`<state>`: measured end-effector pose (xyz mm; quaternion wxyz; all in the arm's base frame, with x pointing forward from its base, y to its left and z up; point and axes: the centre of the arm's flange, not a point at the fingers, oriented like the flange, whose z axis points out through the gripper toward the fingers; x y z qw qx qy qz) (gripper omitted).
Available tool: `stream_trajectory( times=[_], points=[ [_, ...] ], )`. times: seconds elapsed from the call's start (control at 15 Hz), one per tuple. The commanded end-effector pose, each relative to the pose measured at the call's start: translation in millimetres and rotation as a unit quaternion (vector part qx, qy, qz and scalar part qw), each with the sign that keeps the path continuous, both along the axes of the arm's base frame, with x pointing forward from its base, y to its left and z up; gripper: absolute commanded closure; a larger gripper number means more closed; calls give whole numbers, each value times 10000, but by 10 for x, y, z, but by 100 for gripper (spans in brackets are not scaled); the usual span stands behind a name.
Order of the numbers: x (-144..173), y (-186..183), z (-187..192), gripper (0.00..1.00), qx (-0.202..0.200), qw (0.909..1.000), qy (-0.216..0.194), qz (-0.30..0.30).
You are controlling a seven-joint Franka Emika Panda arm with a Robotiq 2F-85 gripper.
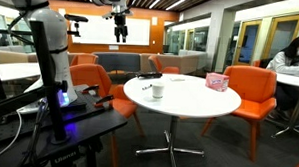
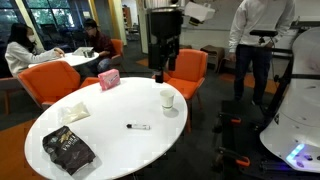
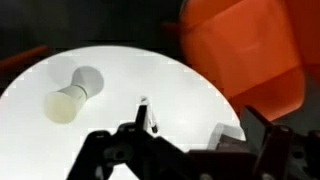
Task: Put the marker in the white cup
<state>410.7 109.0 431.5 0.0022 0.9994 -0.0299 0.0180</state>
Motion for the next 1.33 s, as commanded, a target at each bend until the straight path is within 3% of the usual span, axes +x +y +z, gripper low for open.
stream_trajectory(
  times=[0.0,0.33,0.67,0.73,1.13,1.27],
  points=[
    [579,-236,-253,0,-93,9989,-234,387],
    [1093,-546,-974,0,-142,9965,304,760],
    [1439,-781,-1610,0,-457,9935,492,920],
    [1272,-774,-1540,0,-385,9950,506,771],
    [1396,-769,-1644,0,-406,9946,523,801],
    [1455,-812,-1720,0,-386,9942,360,937]
  ],
)
